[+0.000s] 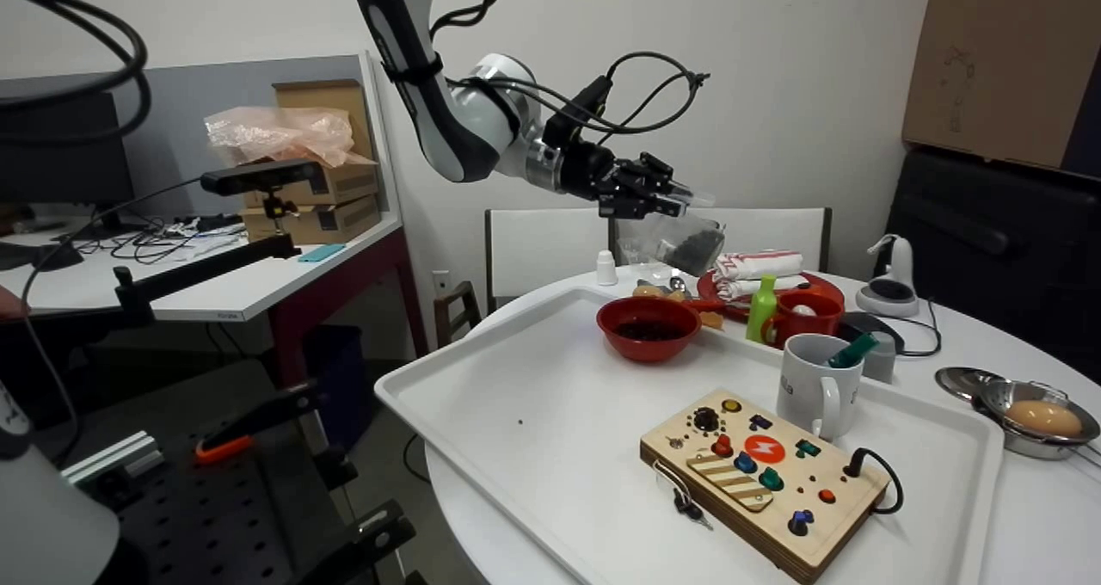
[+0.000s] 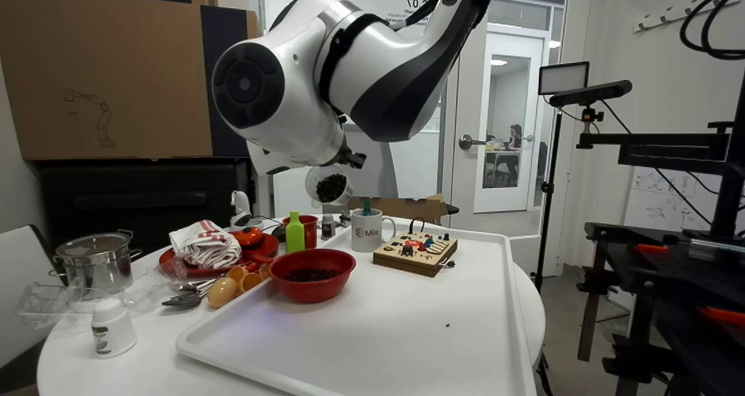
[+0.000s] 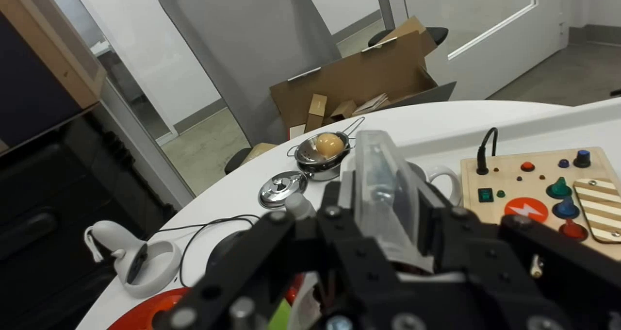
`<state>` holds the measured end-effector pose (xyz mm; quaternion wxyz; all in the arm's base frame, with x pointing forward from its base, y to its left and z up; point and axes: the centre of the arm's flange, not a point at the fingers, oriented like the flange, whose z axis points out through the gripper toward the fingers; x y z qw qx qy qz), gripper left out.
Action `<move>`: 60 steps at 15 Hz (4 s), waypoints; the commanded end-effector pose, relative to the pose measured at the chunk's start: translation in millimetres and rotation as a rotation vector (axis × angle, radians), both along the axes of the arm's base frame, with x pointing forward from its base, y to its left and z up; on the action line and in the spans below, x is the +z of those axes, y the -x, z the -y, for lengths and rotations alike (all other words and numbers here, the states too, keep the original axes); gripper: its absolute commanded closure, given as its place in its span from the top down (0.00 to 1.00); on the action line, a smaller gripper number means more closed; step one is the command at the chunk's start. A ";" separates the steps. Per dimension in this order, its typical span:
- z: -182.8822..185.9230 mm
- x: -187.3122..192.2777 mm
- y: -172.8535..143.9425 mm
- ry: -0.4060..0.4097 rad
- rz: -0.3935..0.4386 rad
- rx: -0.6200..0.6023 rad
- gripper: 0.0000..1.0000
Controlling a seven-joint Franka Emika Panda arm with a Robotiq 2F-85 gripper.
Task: Get the contents in the jar and pour them in the red bowl
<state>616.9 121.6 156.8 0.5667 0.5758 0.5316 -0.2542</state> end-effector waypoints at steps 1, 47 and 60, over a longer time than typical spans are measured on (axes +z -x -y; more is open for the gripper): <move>-5.3 -2.4 -4.9 0.007 -0.026 0.009 0.07; -30.3 -56.6 23.8 0.614 0.093 0.134 0.07; -19.6 -71.6 28.1 0.795 0.159 0.091 0.07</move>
